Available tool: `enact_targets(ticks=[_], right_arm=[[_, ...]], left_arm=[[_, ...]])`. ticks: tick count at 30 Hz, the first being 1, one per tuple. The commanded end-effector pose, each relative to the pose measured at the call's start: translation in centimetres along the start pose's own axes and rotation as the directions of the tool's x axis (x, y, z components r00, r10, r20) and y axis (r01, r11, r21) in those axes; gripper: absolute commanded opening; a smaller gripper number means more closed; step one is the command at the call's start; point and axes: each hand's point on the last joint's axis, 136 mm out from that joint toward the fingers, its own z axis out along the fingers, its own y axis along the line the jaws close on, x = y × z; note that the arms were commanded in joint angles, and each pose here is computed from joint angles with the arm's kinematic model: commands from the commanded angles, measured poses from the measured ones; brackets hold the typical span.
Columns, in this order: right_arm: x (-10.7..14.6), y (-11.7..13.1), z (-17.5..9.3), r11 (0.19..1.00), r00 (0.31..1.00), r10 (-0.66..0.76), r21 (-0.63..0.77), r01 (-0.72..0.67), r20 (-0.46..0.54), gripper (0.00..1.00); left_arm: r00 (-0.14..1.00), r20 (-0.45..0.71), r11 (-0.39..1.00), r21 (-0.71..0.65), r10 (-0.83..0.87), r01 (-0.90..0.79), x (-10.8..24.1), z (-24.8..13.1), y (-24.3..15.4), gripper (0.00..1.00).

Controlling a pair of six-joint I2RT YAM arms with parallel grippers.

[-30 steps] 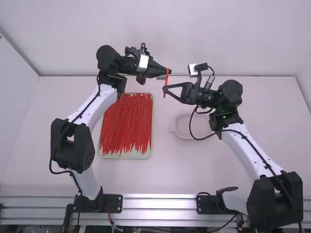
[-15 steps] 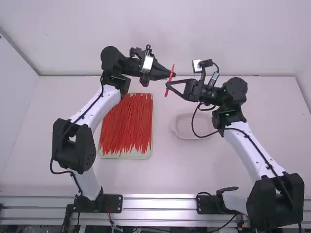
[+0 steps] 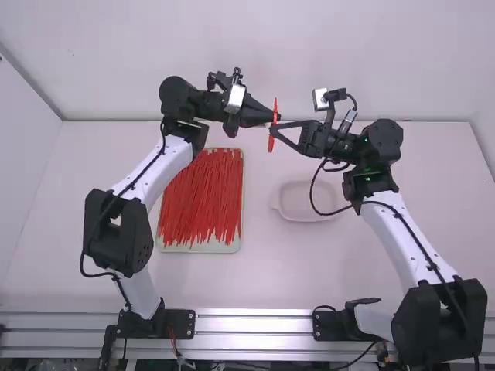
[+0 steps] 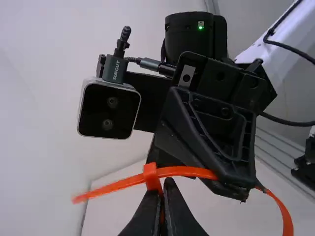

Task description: Fasten the cable tie

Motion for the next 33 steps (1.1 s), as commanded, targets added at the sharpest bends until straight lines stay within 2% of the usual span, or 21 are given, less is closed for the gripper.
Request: enact_targets(ticks=[1,5,9,11,13,18,33], right_arm=[[-3.3,0.6,-1.0,0.998,0.992,-0.059,0.035,0.055,0.113,0.0],[-4.1,0.3,-1.6,0.997,0.988,-0.062,0.05,0.055,0.143,0.0],[-3.8,0.4,-1.5,0.997,0.99,-0.061,0.045,0.056,0.131,0.0],[-3.6,0.5,-1.5,0.998,0.991,-0.06,0.041,0.055,0.118,0.06],[-3.2,0.6,-1.4,0.998,0.994,-0.059,0.032,0.056,0.093,0.26],[-2.7,0.8,-1.5,0.999,0.997,-0.038,0.021,0.036,0.066,0.38],[-2.8,0.6,-2.4,1.0,0.999,-0.01,0.027,0.009,0.05,0.44]], left_arm=[[1.0,-0.005,0.994,0.107,-0.021,0.021,0.0,1.4,-2.1,0.02],[1.0,0.002,0.992,0.127,-0.024,0.024,-0.1,2.2,-2.5,0.02],[1.0,0.005,0.992,0.127,-0.017,0.016,-0.2,2.4,-2.5,0.02],[1.0,0.002,0.993,0.118,-0.017,0.016,-0.2,2.0,-2.3,0.02],[1.0,-0.002,0.994,0.111,-0.017,0.017,-0.1,1.7,-2.2,0.02],[0.998,-0.006,0.992,0.116,-0.058,0.059,-0.1,1.8,-2.3,0.02],[0.999,-0.002,0.993,0.116,-0.036,0.036,-1.5,1.7,-2.8,0.02]])
